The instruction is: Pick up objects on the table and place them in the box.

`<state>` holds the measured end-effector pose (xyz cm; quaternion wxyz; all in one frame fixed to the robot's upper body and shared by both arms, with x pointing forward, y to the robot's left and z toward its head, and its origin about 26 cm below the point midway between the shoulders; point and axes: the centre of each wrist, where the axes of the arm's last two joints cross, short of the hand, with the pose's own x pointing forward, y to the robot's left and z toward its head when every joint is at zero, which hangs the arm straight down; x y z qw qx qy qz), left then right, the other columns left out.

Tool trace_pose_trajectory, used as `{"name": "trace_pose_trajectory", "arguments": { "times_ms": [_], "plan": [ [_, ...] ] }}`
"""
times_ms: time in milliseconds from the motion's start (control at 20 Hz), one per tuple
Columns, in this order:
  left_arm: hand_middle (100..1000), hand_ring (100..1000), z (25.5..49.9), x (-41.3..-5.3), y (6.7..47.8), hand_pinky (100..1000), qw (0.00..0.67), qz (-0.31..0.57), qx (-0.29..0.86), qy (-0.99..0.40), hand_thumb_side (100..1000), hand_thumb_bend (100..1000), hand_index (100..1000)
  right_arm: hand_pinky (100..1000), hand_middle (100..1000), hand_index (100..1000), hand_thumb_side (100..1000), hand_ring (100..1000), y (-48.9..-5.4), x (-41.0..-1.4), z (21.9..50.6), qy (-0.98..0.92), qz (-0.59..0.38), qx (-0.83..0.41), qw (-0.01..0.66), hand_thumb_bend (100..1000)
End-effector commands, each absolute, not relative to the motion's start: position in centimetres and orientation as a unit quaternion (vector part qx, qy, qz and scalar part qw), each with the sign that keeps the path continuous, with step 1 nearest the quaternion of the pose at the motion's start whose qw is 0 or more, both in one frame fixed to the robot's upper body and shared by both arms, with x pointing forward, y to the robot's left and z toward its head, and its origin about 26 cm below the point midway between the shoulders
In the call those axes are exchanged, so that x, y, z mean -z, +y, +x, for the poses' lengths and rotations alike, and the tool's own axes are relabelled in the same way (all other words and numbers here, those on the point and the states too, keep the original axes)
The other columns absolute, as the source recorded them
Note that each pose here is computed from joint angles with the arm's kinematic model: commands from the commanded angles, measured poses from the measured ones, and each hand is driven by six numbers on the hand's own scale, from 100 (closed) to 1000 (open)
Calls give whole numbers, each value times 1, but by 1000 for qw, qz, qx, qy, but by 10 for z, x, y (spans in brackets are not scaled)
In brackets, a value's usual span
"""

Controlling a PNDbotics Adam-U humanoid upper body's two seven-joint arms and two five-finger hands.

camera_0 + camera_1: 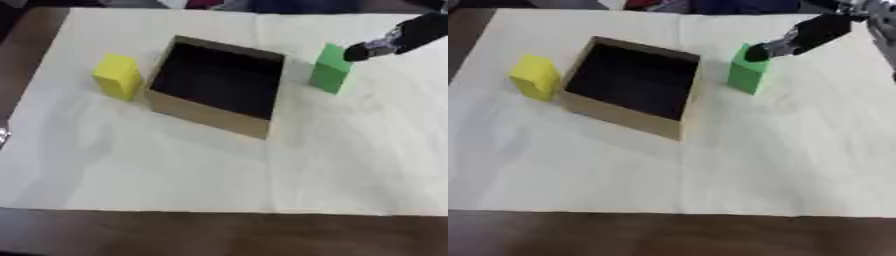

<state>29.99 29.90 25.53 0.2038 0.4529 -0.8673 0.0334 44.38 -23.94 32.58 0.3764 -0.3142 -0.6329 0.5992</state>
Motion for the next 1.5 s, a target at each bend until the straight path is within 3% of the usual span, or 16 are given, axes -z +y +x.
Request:
{"name": "trace_pose_trajectory", "arguments": {
  "times_ms": [50,650,700,750,1150,1500],
  "plan": [
    [754,820,298,-264,297,784,190,448,-33,-873,1000,250,773,977,878,907,689,947,-243,-331,452,-626,-348,-577,393,802],
    [747,816,298,-267,294,781,187,441,-37,-877,1000,247,765,984,886,929,705,961,-253,-309,471,-587,-393,-560,433,829],
    [747,816,299,-267,294,780,187,440,-37,-877,1000,234,764,984,884,932,675,961,-254,-308,473,-586,-394,-557,437,734],
    [746,816,299,-267,294,780,187,440,-38,-877,1000,246,763,984,882,938,698,961,-256,-306,474,-585,-395,-554,442,834],
    [742,816,299,-268,292,779,187,437,-41,-879,1000,243,760,970,860,961,635,952,-267,-294,483,-584,-377,-541,473,822],
    [740,816,299,-268,291,779,187,434,-43,-880,1000,239,759,963,841,945,650,947,-267,-285,486,-587,-361,-536,488,812]
  ]
}}
